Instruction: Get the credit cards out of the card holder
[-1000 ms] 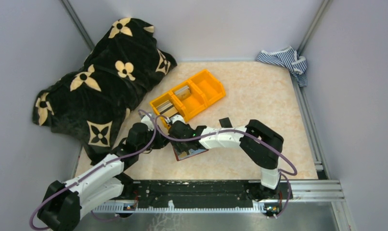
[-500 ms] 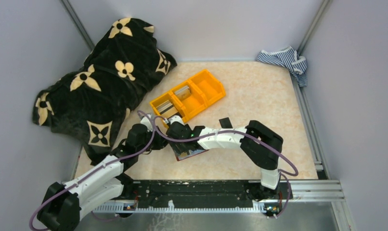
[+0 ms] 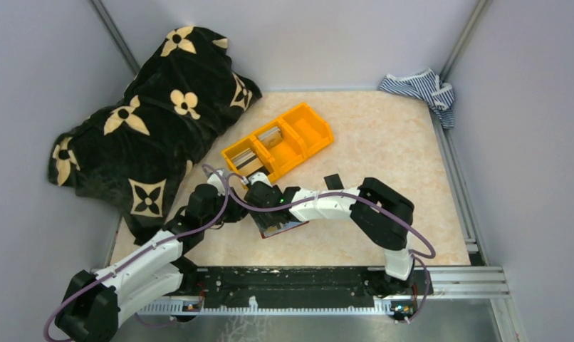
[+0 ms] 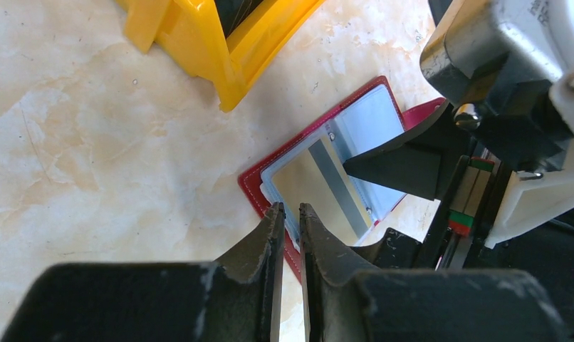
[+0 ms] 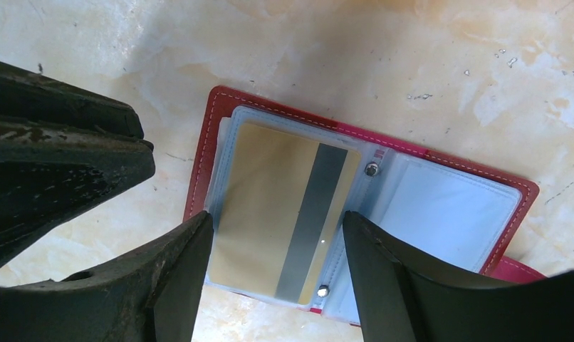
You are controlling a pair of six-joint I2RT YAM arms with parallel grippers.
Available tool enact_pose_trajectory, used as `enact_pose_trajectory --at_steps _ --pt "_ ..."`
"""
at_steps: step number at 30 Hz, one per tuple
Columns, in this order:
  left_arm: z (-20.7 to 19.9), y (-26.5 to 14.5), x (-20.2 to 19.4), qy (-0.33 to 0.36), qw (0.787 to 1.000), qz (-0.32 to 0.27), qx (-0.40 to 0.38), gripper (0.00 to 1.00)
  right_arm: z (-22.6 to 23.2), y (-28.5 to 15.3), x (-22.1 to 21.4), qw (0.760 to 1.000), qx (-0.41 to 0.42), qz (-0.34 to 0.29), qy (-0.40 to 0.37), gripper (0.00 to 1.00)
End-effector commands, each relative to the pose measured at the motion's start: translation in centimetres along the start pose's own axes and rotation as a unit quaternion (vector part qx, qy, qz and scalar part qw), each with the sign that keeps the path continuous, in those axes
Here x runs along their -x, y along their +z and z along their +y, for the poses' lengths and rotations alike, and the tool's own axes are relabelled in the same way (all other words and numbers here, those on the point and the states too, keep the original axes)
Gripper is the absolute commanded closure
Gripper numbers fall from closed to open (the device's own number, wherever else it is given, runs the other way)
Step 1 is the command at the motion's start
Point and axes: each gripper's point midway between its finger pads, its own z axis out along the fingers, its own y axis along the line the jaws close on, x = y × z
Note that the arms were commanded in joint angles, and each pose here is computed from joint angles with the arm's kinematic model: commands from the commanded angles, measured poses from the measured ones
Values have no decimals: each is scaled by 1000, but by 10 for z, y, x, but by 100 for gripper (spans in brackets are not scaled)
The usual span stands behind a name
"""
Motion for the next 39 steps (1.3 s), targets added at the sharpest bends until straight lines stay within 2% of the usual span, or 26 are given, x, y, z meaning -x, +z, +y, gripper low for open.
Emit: enact_pose_trajectory --at_steps 1,14,20,25,28,30,31,33,35,37,39 --pt "-3 -1 5 4 1000 -11 -8 81 11 -4 13 1000 9 -16 -3 33" --pt "-3 -1 6 4 1000 -13 -10 81 12 -12 23 999 11 -35 17 52" --pt "-3 0 5 4 1000 -12 -10 81 14 -15 25 998 31 -43 35 71" --pt "-4 0 5 4 1000 -11 -12 81 15 -21 30 996 55 -51 52 78" --pt "-5 0 5 4 1000 -13 -14 82 13 -21 30 995 65 -51 63 87" --pt "-4 0 5 5 1000 -12 -14 82 11 -20 28 995 65 -49 65 98" --pt "-4 0 5 5 1000 -12 -13 82 11 -19 28 995 65 -48 66 98" --pt "-5 1 5 5 1000 -12 -14 82 10 -20 26 995 63 -46 66 93" --pt "-8 1 5 6 1000 -12 -25 82 8 -22 26 994 65 -51 70 78" --pt "-22 1 3 9 998 -6 -66 82 6 -27 28 992 83 -59 79 66" --pt "-40 0 3 2 994 2 -112 82 -3 -30 28 986 111 -67 102 59"
